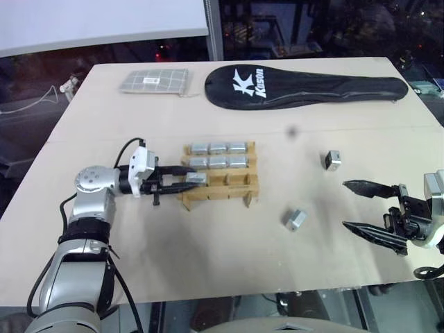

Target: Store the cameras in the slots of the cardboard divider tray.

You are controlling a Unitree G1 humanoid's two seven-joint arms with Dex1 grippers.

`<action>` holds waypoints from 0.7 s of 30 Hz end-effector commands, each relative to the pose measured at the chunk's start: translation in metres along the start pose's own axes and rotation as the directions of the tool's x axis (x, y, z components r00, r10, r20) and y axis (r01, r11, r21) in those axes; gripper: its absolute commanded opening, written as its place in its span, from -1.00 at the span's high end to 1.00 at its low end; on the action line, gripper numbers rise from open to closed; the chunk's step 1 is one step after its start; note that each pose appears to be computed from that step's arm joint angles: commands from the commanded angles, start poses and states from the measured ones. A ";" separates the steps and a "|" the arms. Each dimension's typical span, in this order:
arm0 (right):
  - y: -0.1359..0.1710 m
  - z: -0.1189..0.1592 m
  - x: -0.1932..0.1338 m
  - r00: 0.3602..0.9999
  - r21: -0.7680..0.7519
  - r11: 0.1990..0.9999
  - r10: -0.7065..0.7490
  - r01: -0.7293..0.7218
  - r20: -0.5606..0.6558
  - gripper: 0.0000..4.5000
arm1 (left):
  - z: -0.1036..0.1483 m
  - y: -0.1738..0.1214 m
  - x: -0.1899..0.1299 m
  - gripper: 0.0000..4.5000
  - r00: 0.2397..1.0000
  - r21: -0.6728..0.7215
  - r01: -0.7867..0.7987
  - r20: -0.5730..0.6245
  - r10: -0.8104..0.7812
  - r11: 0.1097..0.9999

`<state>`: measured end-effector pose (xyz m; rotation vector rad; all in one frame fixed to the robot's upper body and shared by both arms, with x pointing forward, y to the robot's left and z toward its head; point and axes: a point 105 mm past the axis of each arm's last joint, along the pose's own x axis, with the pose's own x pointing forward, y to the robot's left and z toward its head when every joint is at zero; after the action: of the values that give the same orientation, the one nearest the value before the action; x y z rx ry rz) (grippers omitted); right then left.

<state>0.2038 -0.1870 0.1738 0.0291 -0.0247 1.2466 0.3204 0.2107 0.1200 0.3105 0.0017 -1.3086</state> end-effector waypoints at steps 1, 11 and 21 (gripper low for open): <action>-0.001 0.009 -0.006 1.000 -0.054 0.998 -0.019 0.020 0.017 -1.00 | 0.011 0.003 -0.004 -0.68 1.000 0.011 0.002 0.021 -0.002 1.000; -0.002 -0.005 -0.002 1.000 -0.068 0.998 -0.012 0.010 -0.024 -1.00 | 0.073 -0.010 -0.032 -0.97 0.997 -0.037 0.071 0.014 -0.070 0.997; -0.065 -0.021 0.001 0.926 -0.225 0.914 -0.365 0.337 -0.099 -1.00 | 0.102 -0.024 -0.042 -0.97 0.991 0.001 -0.038 -0.125 0.038 0.999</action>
<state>0.2565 -0.2040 0.1463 -0.1983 0.0150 0.9519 0.2705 0.2238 0.2092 0.3620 0.1491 -1.2924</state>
